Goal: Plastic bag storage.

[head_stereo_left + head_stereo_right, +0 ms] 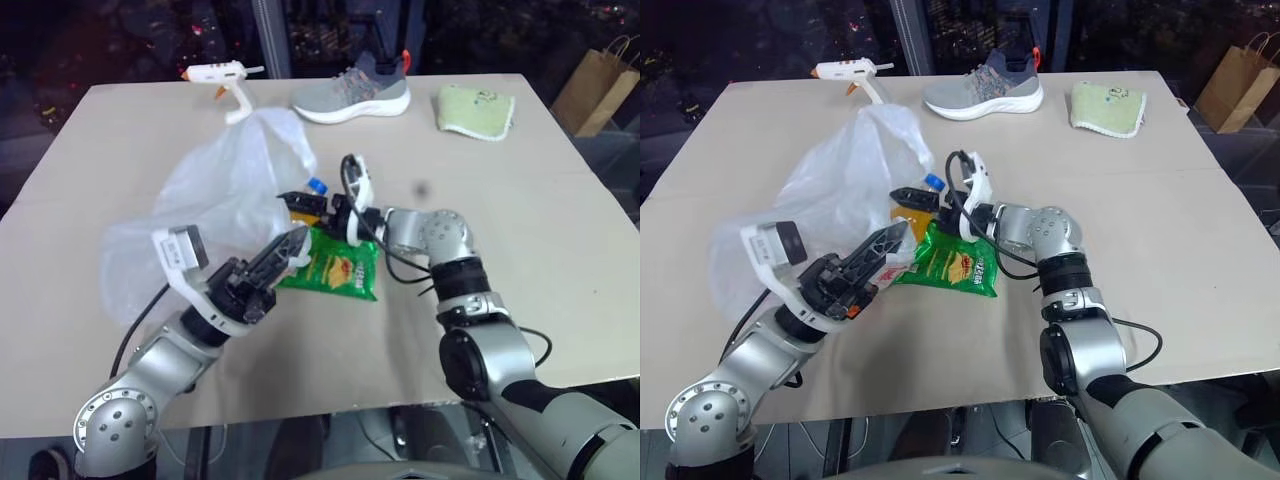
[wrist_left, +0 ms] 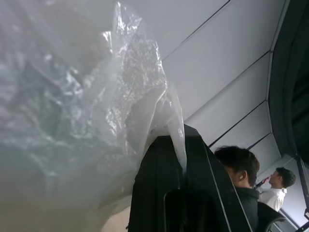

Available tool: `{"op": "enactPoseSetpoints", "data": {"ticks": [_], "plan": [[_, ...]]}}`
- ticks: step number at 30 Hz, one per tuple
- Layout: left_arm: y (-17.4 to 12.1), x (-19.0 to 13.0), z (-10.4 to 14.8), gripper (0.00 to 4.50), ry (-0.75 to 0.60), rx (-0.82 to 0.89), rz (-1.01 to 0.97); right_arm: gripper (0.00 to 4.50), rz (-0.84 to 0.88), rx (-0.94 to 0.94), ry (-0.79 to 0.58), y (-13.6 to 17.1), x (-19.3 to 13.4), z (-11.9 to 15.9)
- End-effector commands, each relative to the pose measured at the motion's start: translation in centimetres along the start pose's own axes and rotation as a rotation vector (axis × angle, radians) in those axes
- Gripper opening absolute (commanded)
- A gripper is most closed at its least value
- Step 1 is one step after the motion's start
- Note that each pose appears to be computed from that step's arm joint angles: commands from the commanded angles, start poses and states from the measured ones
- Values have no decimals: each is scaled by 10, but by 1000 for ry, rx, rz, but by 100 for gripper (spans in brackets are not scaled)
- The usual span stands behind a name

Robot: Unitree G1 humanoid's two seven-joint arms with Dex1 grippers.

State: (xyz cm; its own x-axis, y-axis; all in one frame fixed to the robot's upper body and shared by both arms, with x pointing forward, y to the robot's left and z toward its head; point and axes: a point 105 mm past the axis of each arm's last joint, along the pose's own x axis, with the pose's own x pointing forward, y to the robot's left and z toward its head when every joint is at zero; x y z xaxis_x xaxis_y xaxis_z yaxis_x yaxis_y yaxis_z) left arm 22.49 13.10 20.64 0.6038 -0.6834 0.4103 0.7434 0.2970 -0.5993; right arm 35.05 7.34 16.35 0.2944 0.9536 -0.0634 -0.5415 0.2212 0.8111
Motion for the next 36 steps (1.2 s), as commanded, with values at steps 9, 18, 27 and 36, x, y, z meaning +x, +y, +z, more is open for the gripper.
{"op": "enactPoseSetpoints", "data": {"ticks": [9, 18, 27, 36], "plan": [[9, -17, 5, 0, -67, 21, 53, 446, 164, -219, 27, 40, 10, 4], [26, -43, 38, 0, -258, 34, 144, 446, 225, -498, -38, 58, 0, 18], [28, -66, 22, 0, -222, 10, 196, 446, 222, -617, -129, 62, -9, 38], [27, -65, 20, 0, -228, 14, 201, 360, 163, -766, -90, 51, -9, 41]]}}
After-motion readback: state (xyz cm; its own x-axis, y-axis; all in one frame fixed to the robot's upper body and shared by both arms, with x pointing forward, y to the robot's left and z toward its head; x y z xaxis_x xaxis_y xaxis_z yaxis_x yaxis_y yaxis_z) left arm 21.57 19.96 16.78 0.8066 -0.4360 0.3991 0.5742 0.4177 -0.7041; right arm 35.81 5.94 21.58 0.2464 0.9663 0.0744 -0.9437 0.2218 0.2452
